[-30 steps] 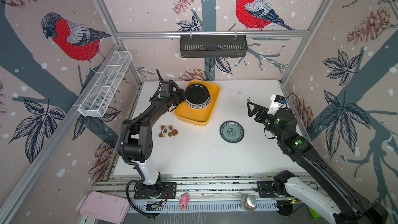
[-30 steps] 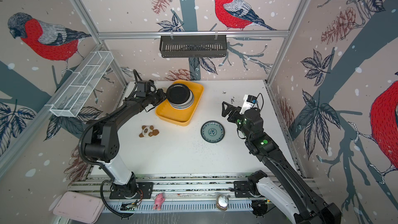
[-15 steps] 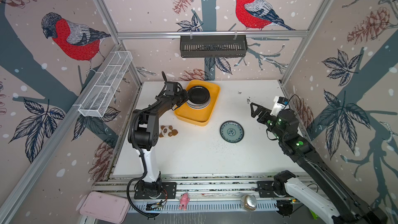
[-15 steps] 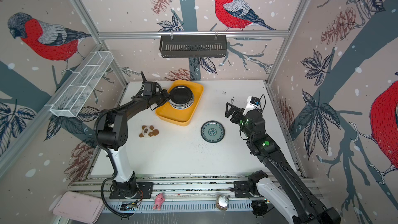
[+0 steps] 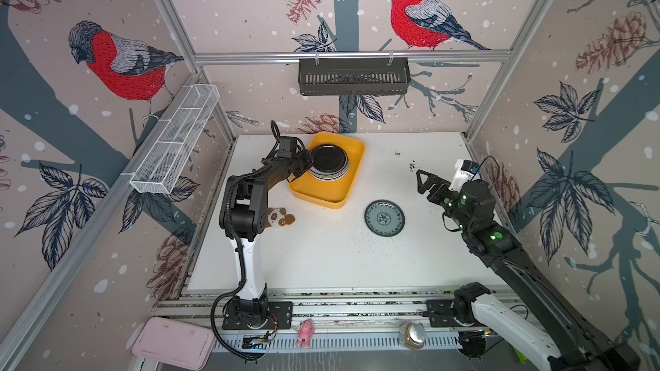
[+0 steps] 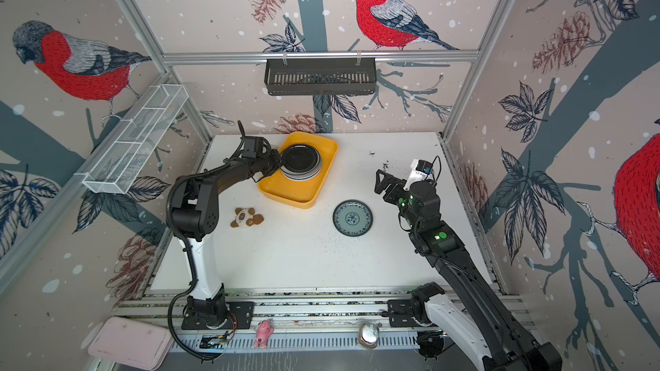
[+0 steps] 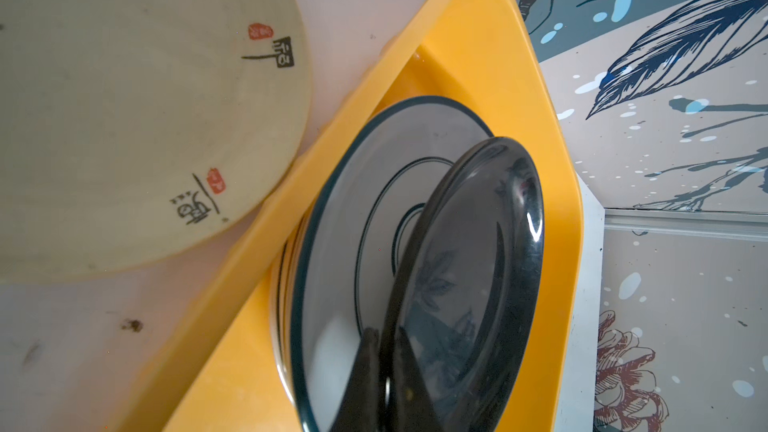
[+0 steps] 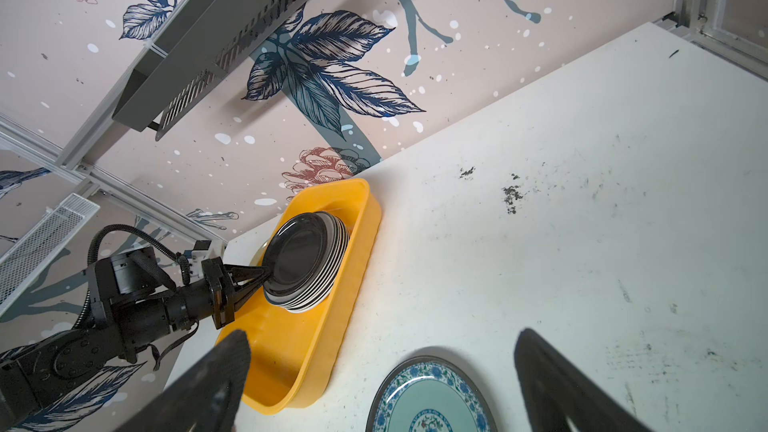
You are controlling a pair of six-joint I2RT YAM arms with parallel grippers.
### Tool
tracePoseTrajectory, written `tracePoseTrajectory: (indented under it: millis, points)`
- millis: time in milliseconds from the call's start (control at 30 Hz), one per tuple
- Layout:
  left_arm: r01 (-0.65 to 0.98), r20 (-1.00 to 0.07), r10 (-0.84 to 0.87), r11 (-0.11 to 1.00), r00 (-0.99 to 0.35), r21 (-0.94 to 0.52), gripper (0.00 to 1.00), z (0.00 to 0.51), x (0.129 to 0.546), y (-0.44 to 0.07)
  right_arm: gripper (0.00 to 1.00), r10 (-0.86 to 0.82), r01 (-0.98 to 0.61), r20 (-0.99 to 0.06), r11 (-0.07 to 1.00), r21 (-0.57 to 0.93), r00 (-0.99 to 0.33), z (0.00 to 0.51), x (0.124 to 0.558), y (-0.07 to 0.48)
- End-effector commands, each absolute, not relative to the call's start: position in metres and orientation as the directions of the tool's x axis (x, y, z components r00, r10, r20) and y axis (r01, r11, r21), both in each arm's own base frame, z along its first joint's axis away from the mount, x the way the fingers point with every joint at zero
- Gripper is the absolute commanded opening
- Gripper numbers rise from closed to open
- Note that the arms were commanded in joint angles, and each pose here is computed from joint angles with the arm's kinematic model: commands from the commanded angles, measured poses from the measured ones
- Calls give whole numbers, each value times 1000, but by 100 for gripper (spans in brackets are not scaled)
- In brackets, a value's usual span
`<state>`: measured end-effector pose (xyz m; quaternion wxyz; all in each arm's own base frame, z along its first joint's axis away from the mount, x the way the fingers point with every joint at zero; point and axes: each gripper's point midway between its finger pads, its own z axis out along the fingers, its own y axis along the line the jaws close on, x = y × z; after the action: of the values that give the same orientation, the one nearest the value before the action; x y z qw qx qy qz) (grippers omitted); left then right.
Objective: Place the plates into the plastic bin on the countertop
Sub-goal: 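Lower the black plate flat onto the stack and open the left gripper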
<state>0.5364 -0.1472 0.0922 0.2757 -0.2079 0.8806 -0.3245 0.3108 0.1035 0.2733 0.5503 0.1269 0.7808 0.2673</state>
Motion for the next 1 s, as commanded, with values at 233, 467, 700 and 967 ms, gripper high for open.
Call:
tracePoseTrajectory:
  millis: [233,467,700,967]
  points:
    - [-203,-374,-561,714,-738,-670,1,93,546,-141,100,507,-119,-790,811,572,-343,280,314,105]
    - [-195,-367,-553,712,-747,-675,21,92,546,-143,100,508,-122,-790,809,574,-344,280,315,105]
    - [-179,-382,-539,722,-751,-668,31,96,545,-143,100,510,-125,-787,806,578,-347,280,316,106]
    - [-149,-422,-522,741,-741,-655,60,113,538,-140,100,513,-136,-783,800,585,-351,282,315,108]
